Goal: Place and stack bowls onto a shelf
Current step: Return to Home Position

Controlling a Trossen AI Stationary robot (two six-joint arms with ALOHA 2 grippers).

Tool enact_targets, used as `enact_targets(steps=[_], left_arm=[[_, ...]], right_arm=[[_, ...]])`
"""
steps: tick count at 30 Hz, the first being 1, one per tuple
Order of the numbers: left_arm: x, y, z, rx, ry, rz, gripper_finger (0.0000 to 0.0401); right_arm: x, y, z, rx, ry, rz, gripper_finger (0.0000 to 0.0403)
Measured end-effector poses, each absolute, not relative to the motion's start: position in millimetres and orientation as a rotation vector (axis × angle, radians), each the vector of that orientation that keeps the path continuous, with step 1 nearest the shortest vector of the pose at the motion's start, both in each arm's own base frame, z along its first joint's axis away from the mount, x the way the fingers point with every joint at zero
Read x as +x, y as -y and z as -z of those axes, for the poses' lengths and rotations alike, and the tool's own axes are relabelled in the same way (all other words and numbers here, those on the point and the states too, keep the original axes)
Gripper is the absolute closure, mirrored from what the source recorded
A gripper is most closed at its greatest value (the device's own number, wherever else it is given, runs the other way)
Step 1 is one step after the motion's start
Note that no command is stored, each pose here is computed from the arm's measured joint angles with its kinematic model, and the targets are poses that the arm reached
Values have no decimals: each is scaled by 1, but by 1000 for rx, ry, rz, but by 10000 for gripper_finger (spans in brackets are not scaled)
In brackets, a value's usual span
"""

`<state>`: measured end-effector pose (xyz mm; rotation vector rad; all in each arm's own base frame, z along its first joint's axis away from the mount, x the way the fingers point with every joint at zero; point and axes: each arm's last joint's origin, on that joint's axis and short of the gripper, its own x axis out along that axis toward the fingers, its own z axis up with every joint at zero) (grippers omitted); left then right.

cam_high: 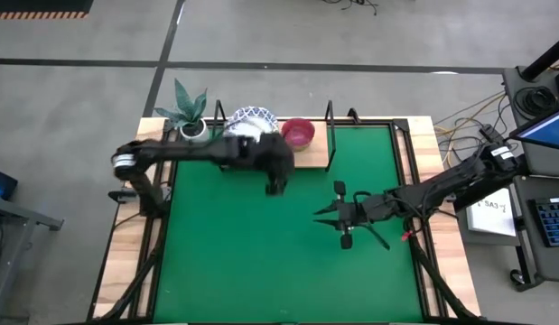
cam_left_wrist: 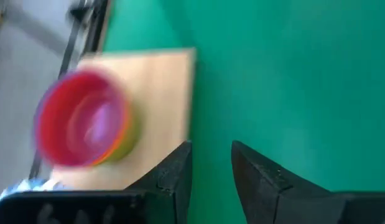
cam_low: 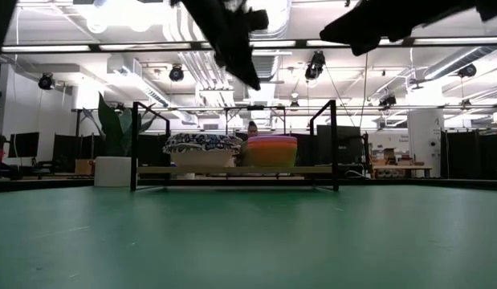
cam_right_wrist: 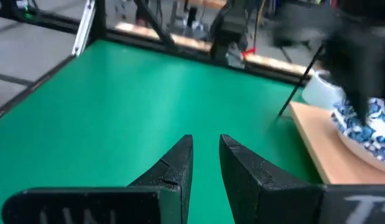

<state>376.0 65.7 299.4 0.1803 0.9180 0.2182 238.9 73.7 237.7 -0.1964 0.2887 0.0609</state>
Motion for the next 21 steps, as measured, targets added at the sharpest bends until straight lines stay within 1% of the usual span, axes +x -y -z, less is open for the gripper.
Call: enact_targets(steps=[4, 7, 9, 11, 16, 21], left_arm=[[356, -19, -300, 276, -802, -83, 313], [328, 6, -288, 306, -741, 97, 318], [308, 16, -276, 291, -690, 178, 321], [286, 18, -269, 256, -634, 179, 325], [230, 6, -262, 144, -497, 93, 336], [178, -3, -259, 73, -343, 27, 345]], right_arm=[[237, -59, -227, -174, -211, -61, 335], [235, -44, -219, -133, -211, -73, 335], [232, -33, -215, -117, -226, -71, 335], [229, -22, -214, -107, -225, -67, 335], [215, 2, -218, -92, -196, -86, 335], [196, 12, -224, -97, -171, -38, 335]])
